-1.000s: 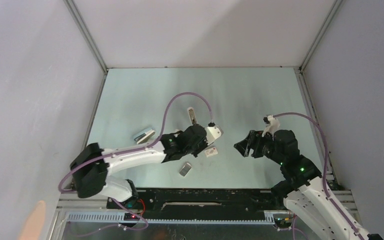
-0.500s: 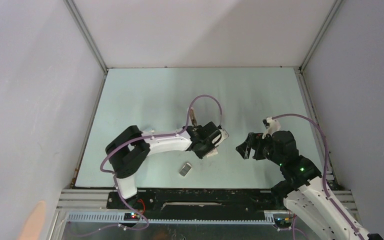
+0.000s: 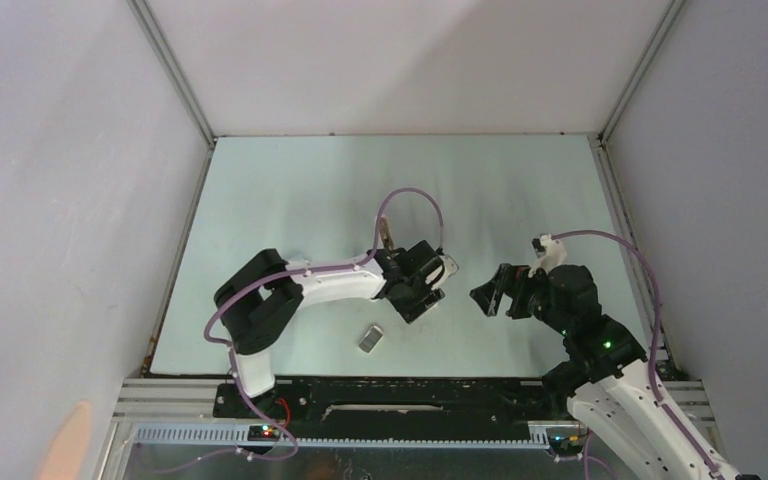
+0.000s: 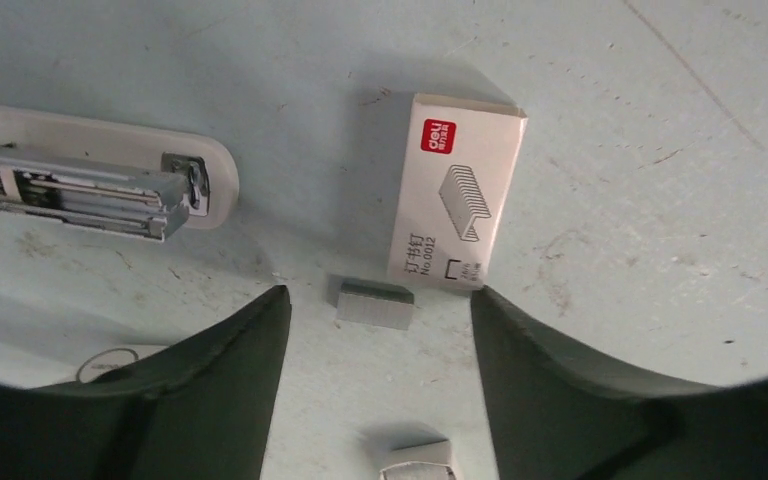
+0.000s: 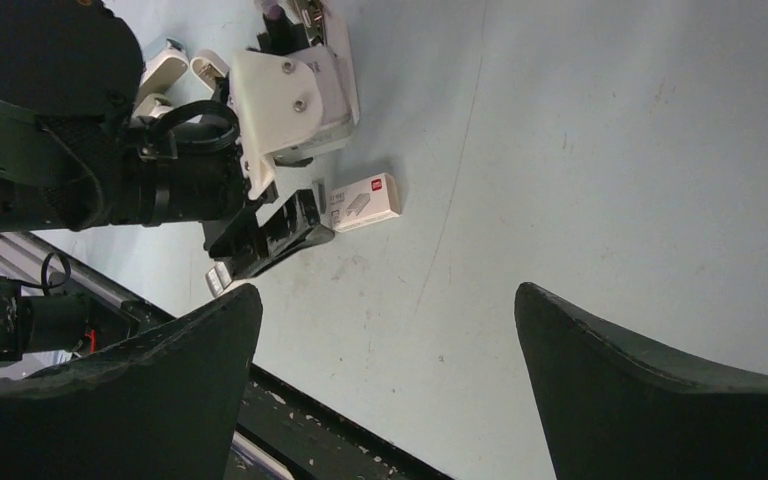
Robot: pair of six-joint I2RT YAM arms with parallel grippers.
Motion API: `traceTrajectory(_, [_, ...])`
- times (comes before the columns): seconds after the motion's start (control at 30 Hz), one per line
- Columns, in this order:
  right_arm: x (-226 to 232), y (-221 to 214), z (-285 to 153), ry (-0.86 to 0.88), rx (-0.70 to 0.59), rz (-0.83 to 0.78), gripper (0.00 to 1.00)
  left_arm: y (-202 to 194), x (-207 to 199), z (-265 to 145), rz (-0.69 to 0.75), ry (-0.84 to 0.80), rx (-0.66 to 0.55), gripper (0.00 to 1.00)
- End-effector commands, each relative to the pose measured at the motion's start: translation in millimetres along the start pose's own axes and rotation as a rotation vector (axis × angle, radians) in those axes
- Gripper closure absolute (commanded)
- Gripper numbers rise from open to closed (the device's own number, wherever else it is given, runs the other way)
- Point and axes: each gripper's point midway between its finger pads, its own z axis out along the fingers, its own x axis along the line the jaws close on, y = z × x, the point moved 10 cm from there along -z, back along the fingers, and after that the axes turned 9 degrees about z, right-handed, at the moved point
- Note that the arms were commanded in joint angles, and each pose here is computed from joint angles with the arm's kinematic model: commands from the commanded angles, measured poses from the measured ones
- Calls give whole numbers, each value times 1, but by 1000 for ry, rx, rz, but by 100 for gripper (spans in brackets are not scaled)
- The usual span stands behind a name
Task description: Load the staples into the stapler
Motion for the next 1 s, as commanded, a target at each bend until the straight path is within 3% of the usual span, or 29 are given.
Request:
traceTrajectory(0.0, [5,4,5,64,-4,-44,1,17,3,-32,-71,16,-143,22])
traceTrajectory(0.27, [33,5,23,19,75,-157,1,13,24,-98,-253,122,-388,1])
traceTrajectory(0.47, [59,-2,62,-118,225,-270,4,-18,58,-152,-563,214,-433,0])
traceTrajectory(0.6, [81,-4,90,-166,320,-335,11,-45,69,-196,-679,343,-449,0])
traceTrajectory(0.77, [100,-10,125,-216,421,-395,22,-76,67,-238,-711,472,-512,0])
traceTrajectory(0.97, [113,-26,166,-287,549,-449,34,-105,63,-270,-637,553,-583,0])
